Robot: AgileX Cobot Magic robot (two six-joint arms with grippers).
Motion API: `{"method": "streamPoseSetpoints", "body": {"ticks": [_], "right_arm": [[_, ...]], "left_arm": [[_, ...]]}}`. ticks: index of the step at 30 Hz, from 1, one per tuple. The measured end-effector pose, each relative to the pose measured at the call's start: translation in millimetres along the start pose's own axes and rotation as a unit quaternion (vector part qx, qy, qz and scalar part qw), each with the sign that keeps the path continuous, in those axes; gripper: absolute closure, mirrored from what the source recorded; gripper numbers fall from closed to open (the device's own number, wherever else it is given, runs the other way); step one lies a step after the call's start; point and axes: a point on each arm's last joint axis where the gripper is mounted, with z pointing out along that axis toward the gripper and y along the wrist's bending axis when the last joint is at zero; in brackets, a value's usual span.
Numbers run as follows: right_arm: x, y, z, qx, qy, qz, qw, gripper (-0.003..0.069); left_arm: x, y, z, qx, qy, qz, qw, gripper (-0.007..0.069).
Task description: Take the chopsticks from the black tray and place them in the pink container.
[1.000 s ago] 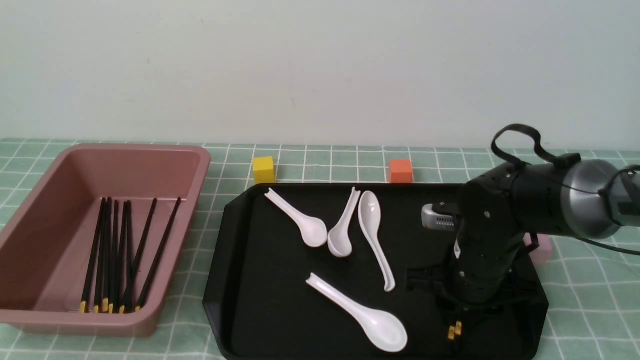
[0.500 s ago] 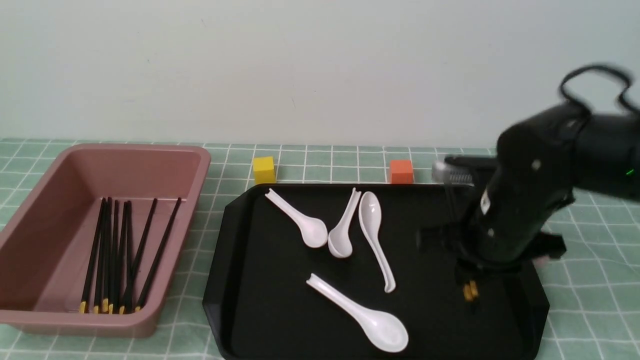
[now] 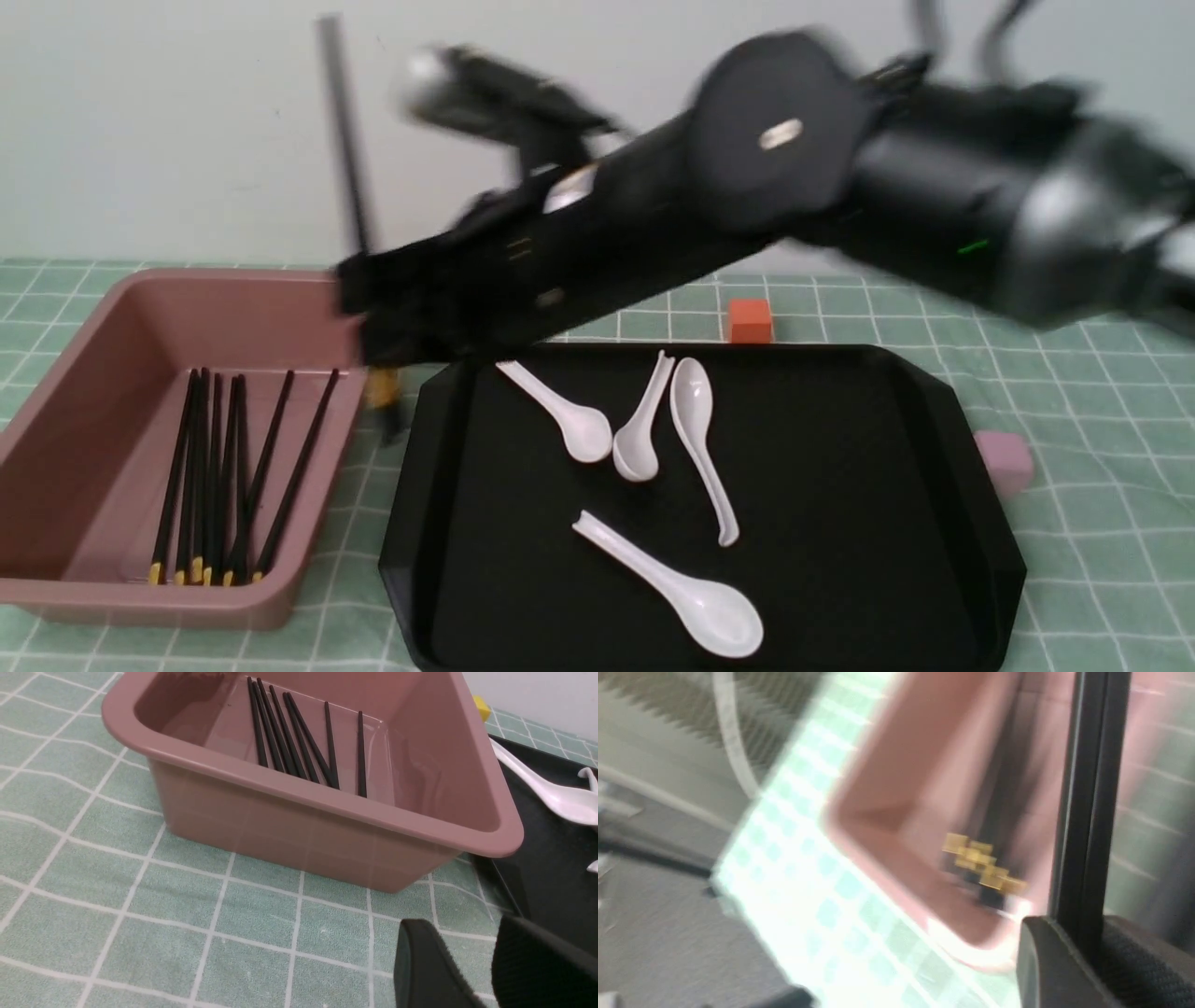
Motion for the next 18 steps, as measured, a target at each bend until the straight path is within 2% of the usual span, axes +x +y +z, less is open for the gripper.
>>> {"method": "streamPoseSetpoints", "body": {"ticks": [5,10,16,18], "right_arm": [[18.6,9.6,65.7,-0.038,-0.047,0.013,0.998,0.0521],[37.3,-6.9,111.5,0.001,-0.114,0.036,0.993,0.0521],[48.4,-21.4,129.7,0.028,-0.128,0.066,0.989,0.0507],[50.0,-24.4,132.7,0.032,-0.128,0.07,0.989,0.0474]], "left_arm": [[0.0,0.0,0.0,0.0,0.0,0.0,1.0,0.0387],[0.0,0.0,0.0,0.0,0.0,0.0,1.0,0.0387],[0.0,0.0,0.0,0.0,0.0,0.0,1.0,0.0387],[0.0,0.0,0.0,0.0,0.0,0.0,1.0,0.0387]]}}
